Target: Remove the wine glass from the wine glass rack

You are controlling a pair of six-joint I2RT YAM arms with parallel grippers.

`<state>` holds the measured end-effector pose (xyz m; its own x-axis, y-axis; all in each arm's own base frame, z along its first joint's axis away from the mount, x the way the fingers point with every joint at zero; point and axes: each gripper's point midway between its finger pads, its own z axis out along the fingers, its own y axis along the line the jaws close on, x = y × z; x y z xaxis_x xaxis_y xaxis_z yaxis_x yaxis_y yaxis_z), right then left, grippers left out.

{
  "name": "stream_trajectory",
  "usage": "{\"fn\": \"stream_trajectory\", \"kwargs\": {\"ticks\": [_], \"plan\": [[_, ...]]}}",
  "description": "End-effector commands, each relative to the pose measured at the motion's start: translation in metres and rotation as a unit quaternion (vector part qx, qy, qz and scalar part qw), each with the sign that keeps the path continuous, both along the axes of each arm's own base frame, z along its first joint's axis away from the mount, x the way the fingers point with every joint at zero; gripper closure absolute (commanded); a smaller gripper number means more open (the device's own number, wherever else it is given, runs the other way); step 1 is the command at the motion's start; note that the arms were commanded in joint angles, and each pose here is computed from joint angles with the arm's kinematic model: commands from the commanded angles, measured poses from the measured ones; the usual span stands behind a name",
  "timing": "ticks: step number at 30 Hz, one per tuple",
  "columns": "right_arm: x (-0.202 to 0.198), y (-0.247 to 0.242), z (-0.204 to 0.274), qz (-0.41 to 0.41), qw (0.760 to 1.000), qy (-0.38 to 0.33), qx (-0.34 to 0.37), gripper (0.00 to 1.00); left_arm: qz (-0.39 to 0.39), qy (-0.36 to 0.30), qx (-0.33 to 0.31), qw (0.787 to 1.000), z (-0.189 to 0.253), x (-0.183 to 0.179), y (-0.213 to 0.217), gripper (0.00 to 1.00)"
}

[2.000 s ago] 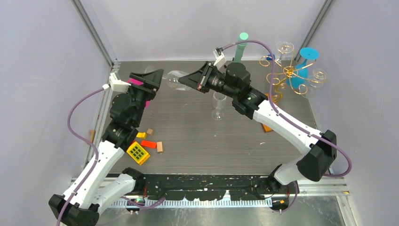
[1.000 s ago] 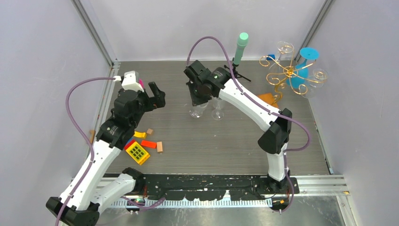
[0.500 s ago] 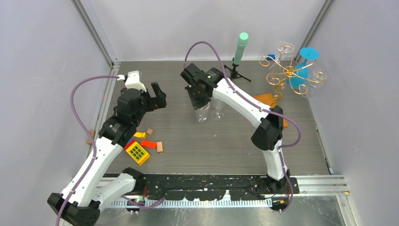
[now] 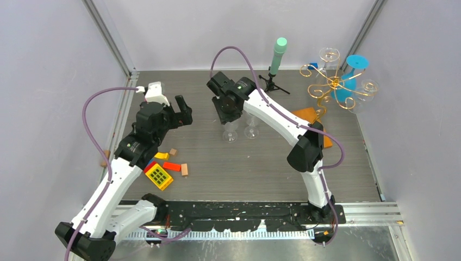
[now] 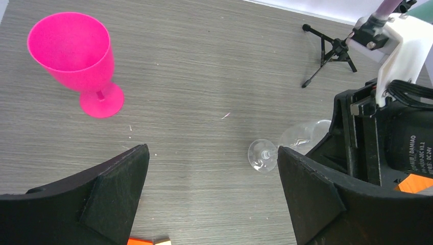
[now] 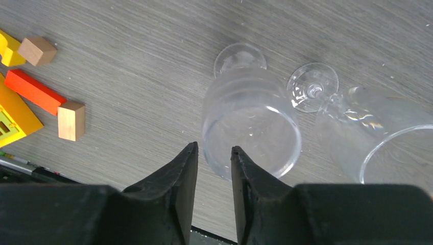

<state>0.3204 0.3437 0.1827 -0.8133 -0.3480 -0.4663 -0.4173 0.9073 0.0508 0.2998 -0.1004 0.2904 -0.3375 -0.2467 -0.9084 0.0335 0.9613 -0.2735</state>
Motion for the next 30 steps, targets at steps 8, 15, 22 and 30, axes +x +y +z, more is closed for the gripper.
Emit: {"fn": "stream_trajectory", "kwargs": {"ticks": [8, 15, 22, 30], "plan": [[0.018, 0.003, 0.065, -0.007, 0.996, -0.078, 0.051, 0.54, -0.006, -0.033, -0.003, 0.999, 0.03, -0.002, 0.001, 0.0], [0.011, 0.0, 0.113, -0.006, 0.986, -0.116, 0.116, 0.52, -0.006, -0.041, 0.0, 0.999, 0.035, -0.007, 0.004, 0.0], [0.021, -0.073, 0.172, -0.106, 0.964, -0.219, 0.111, 0.5, -0.038, -0.05, 0.001, 0.998, 0.041, -0.015, -0.002, 0.0], [0.018, -0.206, 0.221, -0.253, 0.915, -0.293, 0.116, 0.4, -0.097, -0.061, -0.008, 0.993, 0.042, -0.019, -0.022, 0.0]]}}
